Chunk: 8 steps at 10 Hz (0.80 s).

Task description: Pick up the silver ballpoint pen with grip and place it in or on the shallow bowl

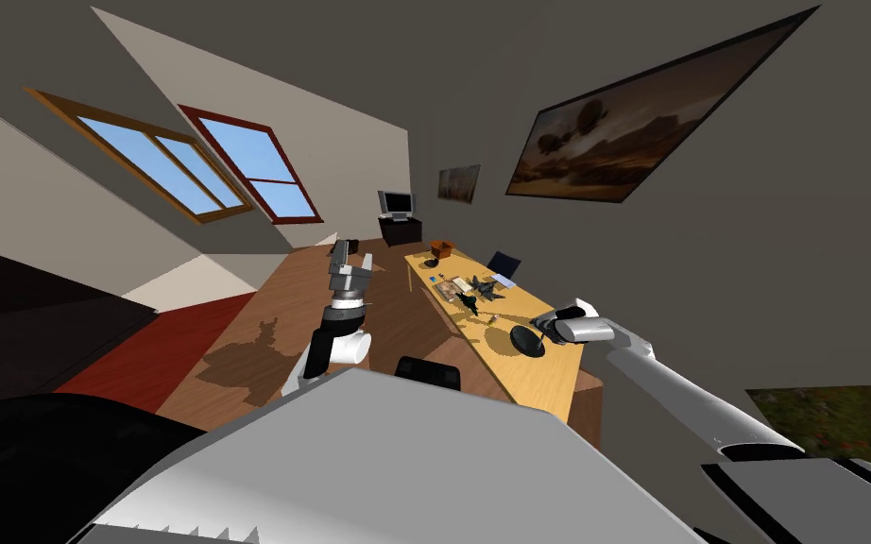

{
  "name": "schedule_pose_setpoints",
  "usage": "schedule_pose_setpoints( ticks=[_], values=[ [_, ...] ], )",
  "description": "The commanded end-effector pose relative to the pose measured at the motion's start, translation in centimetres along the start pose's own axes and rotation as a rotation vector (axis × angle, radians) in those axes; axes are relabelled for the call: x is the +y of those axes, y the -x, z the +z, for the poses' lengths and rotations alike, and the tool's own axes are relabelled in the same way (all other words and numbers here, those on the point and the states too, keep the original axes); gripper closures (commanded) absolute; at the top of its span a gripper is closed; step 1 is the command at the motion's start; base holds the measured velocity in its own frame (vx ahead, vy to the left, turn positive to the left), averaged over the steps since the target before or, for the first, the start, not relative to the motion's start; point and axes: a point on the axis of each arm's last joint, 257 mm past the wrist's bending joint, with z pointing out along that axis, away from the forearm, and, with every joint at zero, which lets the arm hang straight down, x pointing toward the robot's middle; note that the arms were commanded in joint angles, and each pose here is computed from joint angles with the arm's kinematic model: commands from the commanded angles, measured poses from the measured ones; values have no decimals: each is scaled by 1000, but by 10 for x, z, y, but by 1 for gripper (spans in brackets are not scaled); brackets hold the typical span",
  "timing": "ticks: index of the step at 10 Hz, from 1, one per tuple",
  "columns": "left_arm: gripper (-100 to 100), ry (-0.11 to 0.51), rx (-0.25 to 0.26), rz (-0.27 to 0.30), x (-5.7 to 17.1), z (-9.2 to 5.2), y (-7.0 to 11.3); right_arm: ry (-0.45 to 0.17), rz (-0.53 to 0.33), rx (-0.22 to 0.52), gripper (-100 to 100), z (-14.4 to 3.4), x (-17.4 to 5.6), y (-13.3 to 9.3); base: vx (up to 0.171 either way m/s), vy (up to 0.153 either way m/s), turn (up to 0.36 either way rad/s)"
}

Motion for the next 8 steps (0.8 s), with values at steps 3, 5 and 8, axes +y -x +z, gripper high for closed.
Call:
schedule_pose_setpoints(
  ticks=[3, 5, 8],
  values=[
    [0, 0, 0, 0, 0, 0, 0, 0, -5, 3, 0, -8, 1, 7, -3, 12, -18],
    [0, 0, 0, 0, 0, 0, 0, 0, -5, 3, 0, -8, 1, 7, 0, 0, 0],
    [0, 0, 0, 0, 0, 0, 0, 0, -5, 3, 0, -8, 1, 7, 0, 0, 0]
  ],
)
